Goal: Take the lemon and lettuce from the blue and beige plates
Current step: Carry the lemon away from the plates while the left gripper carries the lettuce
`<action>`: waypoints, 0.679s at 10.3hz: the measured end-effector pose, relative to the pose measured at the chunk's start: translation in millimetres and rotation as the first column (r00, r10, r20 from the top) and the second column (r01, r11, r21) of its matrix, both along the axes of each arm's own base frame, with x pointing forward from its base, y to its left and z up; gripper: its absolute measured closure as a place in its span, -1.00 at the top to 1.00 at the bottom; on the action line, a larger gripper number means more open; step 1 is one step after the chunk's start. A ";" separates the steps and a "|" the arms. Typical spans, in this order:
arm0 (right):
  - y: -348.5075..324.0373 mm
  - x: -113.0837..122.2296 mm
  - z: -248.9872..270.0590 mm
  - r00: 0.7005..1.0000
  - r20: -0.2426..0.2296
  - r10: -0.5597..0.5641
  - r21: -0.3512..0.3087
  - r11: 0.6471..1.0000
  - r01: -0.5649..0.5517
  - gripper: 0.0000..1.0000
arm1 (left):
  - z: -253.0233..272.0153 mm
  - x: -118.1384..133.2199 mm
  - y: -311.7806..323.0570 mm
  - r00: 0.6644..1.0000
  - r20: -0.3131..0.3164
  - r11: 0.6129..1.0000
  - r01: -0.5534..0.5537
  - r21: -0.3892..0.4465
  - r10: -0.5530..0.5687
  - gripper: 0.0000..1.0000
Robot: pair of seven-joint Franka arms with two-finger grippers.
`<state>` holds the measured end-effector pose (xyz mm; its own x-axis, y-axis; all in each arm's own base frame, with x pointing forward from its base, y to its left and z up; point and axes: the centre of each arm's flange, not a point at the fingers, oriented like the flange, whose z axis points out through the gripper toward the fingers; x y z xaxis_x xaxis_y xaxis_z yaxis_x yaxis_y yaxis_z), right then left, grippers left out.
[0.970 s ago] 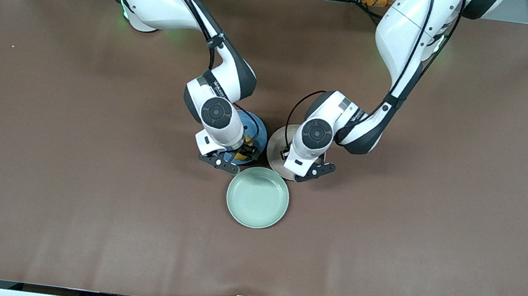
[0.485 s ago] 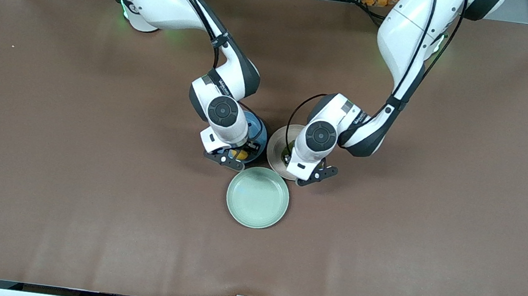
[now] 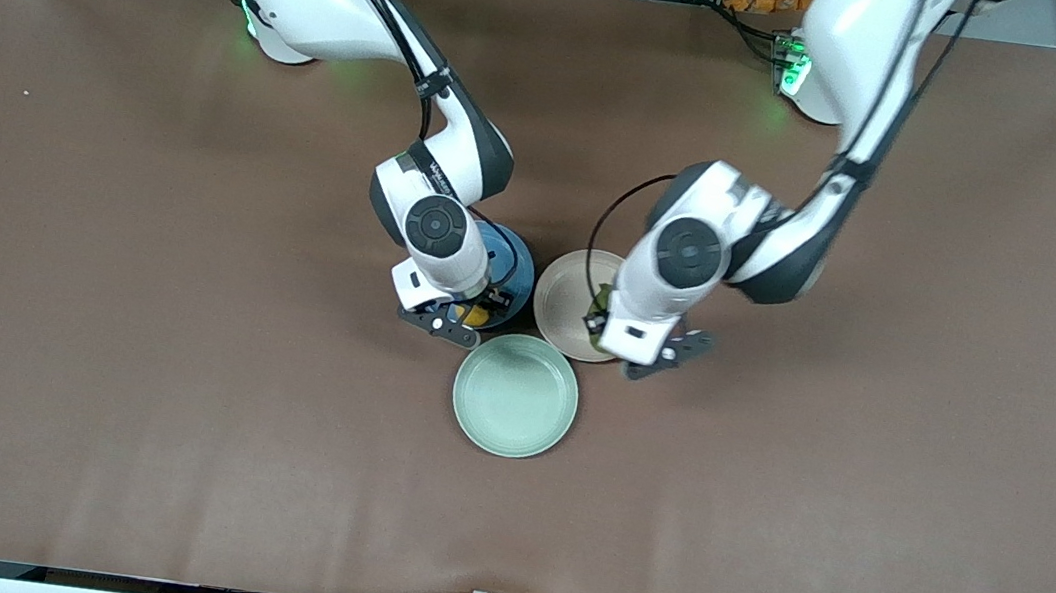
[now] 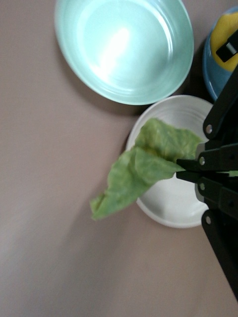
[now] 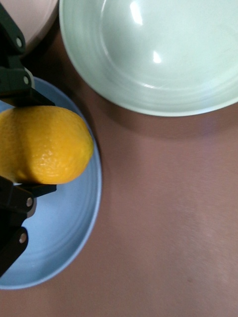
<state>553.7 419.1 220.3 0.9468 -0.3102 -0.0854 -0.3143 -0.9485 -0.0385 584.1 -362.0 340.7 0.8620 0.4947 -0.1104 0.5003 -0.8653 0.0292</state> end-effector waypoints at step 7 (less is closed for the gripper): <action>-149.0 72.9 104.2 0.985 -0.022 0.171 0.005 0.985 -0.171 0.22 | -33.6 58.7 199.6 0.985 -0.124 0.991 0.125 0.043 -0.118 -0.96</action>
